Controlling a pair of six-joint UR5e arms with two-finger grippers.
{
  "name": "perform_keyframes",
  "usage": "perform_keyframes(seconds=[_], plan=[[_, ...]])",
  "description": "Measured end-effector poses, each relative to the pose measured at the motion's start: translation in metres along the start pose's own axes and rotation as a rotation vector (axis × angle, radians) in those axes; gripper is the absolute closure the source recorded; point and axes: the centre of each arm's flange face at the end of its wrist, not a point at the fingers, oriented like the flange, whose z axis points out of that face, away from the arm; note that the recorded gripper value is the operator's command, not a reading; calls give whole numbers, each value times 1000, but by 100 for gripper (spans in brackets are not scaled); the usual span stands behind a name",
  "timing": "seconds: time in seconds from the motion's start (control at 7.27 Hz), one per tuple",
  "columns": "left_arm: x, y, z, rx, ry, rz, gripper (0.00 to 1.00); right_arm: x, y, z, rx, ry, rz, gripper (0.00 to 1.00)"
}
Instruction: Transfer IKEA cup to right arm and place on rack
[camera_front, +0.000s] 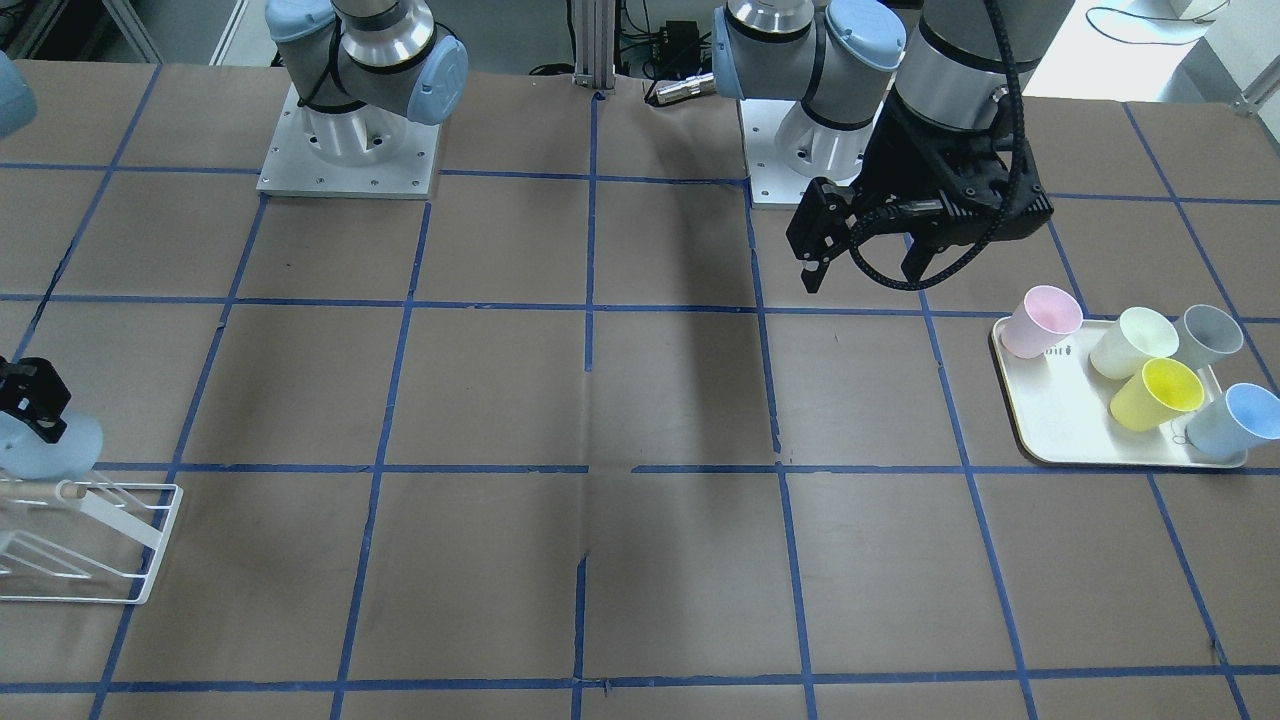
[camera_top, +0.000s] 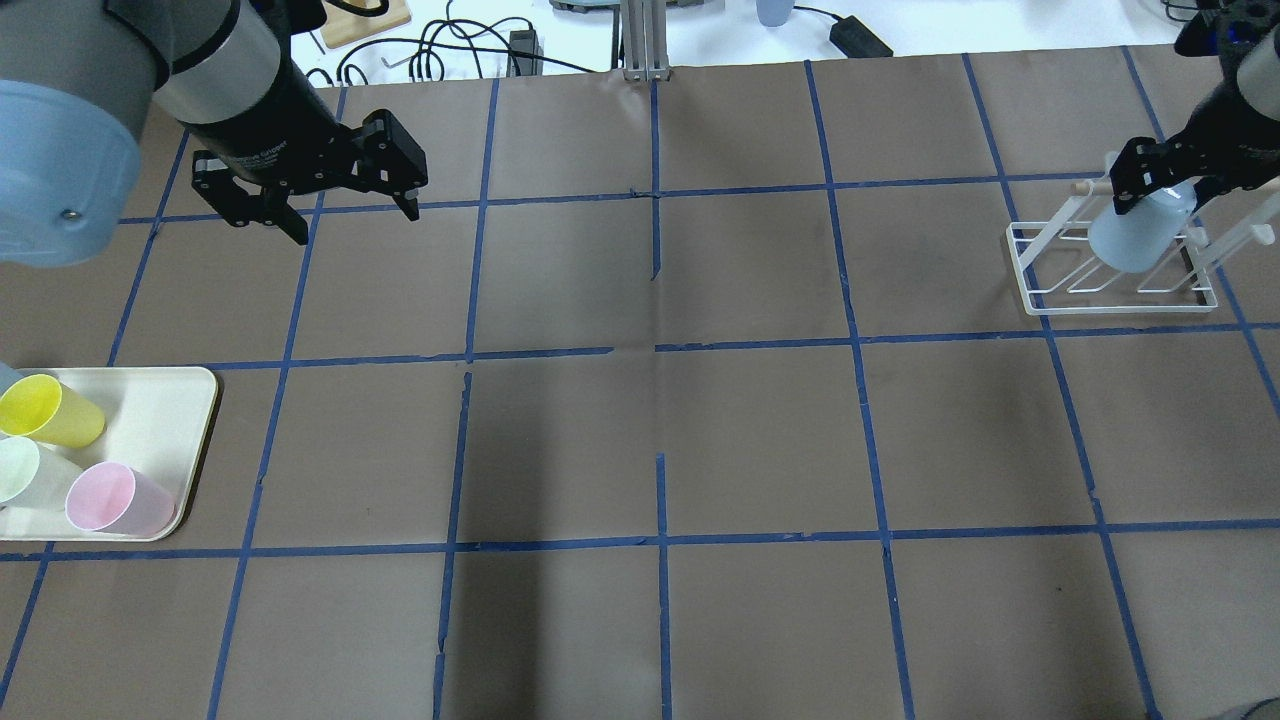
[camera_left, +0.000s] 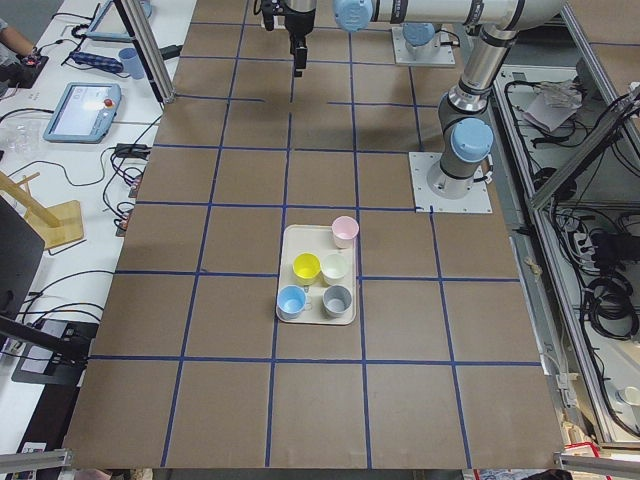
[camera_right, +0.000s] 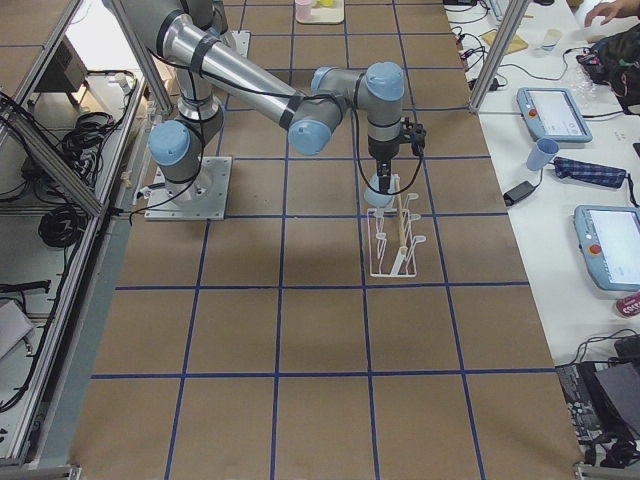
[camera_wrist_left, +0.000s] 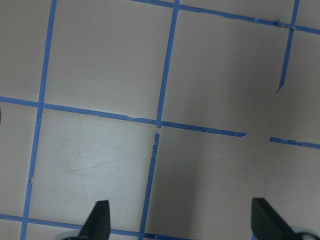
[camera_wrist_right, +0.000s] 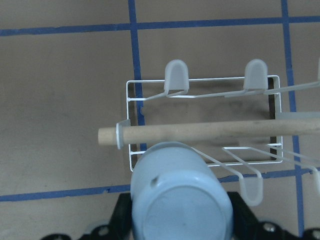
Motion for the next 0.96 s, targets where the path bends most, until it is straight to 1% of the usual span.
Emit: perform_keyframes(seconds=[0.55, 0.69, 0.83, 0.96], plan=[[0, -4, 2, -3, 3, -5, 0, 1, -3, 20, -32, -10, 2, 45], [0, -4, 2, -4, 3, -5, 0, 1, -3, 23, -37, -12, 3, 43], [1, -3, 2, -3, 3, -5, 0, 1, -3, 27, -44, -14, 4, 40], [1, -3, 1, -2, 3, -5, 0, 1, -3, 33, -54, -18, 5, 25]])
